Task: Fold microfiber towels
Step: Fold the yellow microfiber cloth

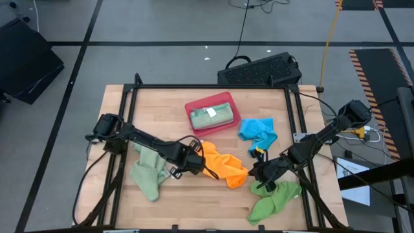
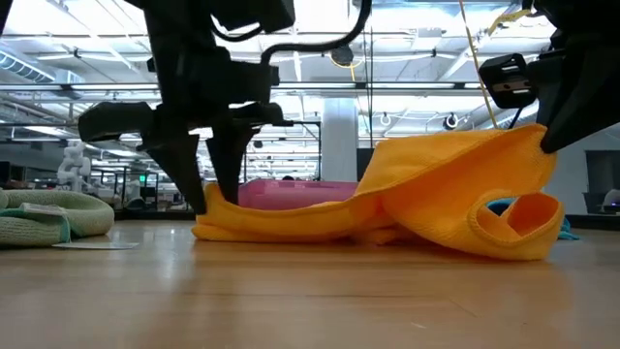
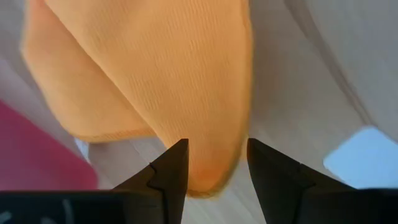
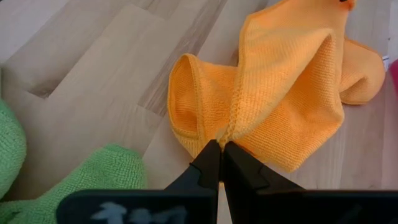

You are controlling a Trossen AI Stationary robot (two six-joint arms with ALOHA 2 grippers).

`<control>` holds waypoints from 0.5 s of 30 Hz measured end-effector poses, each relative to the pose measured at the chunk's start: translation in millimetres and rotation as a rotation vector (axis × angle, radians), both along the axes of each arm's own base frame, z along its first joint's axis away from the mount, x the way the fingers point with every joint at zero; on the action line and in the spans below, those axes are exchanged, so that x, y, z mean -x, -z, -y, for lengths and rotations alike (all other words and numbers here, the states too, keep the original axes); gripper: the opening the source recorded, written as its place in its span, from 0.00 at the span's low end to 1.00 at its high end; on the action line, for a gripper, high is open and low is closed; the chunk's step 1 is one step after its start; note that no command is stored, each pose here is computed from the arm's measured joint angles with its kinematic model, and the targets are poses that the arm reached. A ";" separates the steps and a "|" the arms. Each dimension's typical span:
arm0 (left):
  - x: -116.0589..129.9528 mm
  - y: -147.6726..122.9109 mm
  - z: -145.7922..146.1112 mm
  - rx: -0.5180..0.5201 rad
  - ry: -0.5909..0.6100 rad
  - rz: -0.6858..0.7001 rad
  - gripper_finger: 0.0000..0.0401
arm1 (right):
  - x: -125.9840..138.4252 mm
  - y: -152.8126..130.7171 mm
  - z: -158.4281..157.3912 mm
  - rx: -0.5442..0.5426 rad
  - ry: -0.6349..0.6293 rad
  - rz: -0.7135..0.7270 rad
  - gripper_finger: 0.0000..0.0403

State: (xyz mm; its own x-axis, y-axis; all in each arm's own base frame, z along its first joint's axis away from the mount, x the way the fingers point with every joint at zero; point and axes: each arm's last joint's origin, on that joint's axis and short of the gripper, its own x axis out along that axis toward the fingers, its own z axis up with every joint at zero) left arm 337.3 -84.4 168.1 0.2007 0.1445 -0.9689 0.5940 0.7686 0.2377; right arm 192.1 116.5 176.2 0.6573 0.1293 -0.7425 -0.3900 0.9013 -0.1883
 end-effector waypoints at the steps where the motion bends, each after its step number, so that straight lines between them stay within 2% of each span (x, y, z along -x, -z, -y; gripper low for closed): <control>1: 0.4 0.2 -2.5 0.002 0.000 -0.013 0.41 | 0.0 0.0 0.0 0.001 -0.001 0.000 0.01; 4: -0.6 0.4 -10.5 0.007 -0.006 -0.026 0.41 | 0.0 0.0 0.0 0.010 -0.012 0.002 0.01; 8: -2.8 0.7 -24.0 0.083 -0.041 -0.047 0.41 | 0.0 0.0 0.0 0.013 -0.017 0.002 0.01; 15: -1.5 1.2 -37.6 0.082 -0.085 -0.080 0.41 | 1.1 0.5 -1.1 -0.016 -0.046 -0.024 0.01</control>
State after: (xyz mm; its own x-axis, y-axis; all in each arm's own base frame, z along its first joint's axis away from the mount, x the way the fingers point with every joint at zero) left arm 338.8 -46.7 166.9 0.1126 0.0777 -0.9906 0.5404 0.8318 0.1267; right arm 191.0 117.6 175.7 0.6326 0.1712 -0.7553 -0.4353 0.8852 -0.1640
